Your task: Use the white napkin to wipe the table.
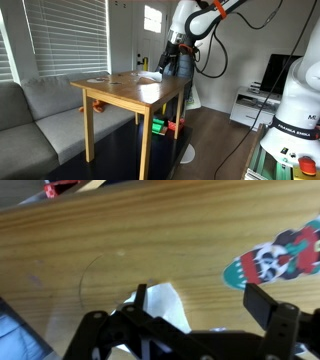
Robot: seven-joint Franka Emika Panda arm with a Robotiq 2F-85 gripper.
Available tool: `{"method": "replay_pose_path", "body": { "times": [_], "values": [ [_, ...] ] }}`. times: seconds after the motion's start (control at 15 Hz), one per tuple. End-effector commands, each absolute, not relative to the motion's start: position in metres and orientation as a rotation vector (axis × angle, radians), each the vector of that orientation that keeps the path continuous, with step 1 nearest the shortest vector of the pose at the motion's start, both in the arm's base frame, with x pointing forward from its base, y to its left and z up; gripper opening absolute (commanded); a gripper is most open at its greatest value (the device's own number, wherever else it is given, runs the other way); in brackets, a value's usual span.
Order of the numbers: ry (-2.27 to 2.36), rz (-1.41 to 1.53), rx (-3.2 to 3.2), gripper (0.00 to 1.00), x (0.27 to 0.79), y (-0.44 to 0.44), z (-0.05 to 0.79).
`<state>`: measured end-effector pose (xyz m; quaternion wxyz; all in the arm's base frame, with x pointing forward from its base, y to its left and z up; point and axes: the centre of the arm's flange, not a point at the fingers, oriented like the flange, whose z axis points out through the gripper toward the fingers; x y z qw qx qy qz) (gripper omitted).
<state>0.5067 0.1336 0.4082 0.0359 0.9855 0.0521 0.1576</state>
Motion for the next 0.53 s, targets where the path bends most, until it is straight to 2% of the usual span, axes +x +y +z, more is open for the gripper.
{"method": "replay_pose_path", "body": {
  "times": [0.0,0.2,0.27,0.47],
  "values": [
    [0.308,0.236,3.124,1.0,0.455,0.15,0.448],
    [0.44,-0.008,3.162,1.0,0.426,0.172,0.464],
    [0.362,0.103,3.139,1.0,0.444,0.169,0.445],
    [0.428,0.035,3.152,1.0,0.427,0.177,0.458]
  ]
}}
